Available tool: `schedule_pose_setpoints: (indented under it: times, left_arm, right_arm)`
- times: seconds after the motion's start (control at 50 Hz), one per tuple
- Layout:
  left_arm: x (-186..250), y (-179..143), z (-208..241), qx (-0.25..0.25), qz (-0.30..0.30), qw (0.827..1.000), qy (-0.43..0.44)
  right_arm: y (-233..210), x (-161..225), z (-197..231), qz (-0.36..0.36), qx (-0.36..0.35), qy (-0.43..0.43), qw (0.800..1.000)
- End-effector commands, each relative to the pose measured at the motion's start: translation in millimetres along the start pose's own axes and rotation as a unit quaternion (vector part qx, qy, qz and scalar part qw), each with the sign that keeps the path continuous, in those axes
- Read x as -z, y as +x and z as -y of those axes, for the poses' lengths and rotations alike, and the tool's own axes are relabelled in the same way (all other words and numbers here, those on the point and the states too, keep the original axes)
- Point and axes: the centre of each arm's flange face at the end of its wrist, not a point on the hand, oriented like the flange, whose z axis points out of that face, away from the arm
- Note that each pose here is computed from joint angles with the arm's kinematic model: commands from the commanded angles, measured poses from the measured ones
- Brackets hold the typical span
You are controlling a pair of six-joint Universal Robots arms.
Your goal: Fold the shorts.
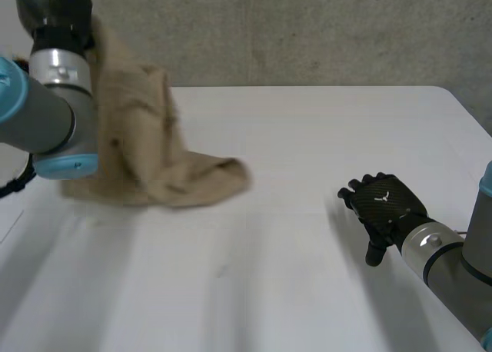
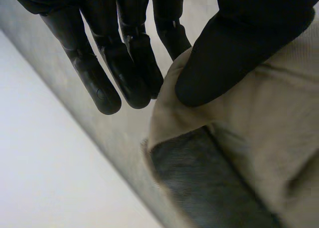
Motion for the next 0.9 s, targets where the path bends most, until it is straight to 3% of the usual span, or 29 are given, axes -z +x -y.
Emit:
schedule_pose_setpoints:
  times: [0.02,0.08,0.1,0.18,0.26,0.34,0.44,0.54,0.6,0.74,0.9]
  left_arm:
    - [44.7,73.3,60.5,0.068,-0.136,0.986,0.073]
    - [74.2,109.3,57.5,0.081,-0.195,0.975,0.064]
    - [99.1,134.9,59.5,0.092,-0.238,0.965,0.062]
    - [159.4,182.0,66.9,0.112,-0.333,0.934,0.062]
    - [211.3,207.9,70.3,0.118,-0.405,0.905,0.059]
    - [230.3,213.1,84.3,0.118,-0.419,0.897,0.078]
    - [210.6,198.8,100.3,0.099,-0.390,0.910,0.102]
    - [170.7,154.8,88.8,0.071,-0.330,0.940,0.059]
    - [166.5,135.2,90.9,0.069,-0.321,0.944,0.039]
    - [173.3,89.2,74.0,0.112,-0.324,0.937,-0.066]
    - [181.9,49.1,46.5,0.194,-0.296,0.912,-0.206]
  right_arm:
    - [2.6,1.4,0.3,-0.007,-0.002,-0.001,1.000]
    - [3.3,2.7,0.9,-0.009,-0.001,0.000,1.000]
    - [4.2,3.9,1.7,-0.011,-0.002,0.001,1.000]
    - [6.9,6.5,4.6,-0.018,-0.001,0.006,1.000]
    - [13.6,7.3,6.6,-0.030,-0.003,0.010,0.999]
    - [26.0,6.6,5.5,-0.050,-0.029,0.006,0.998]
    - [31.6,7.6,9.0,-0.054,-0.057,0.015,0.997]
    - [30.6,10.2,12.2,-0.049,-0.060,0.024,0.997]
    - [28.8,10.4,13.2,-0.042,-0.059,0.027,0.997]
    - [19.1,10.9,19.1,-0.003,-0.051,0.050,0.997]
    - [5.7,-13.0,10.3,0.046,-0.046,0.053,0.996]
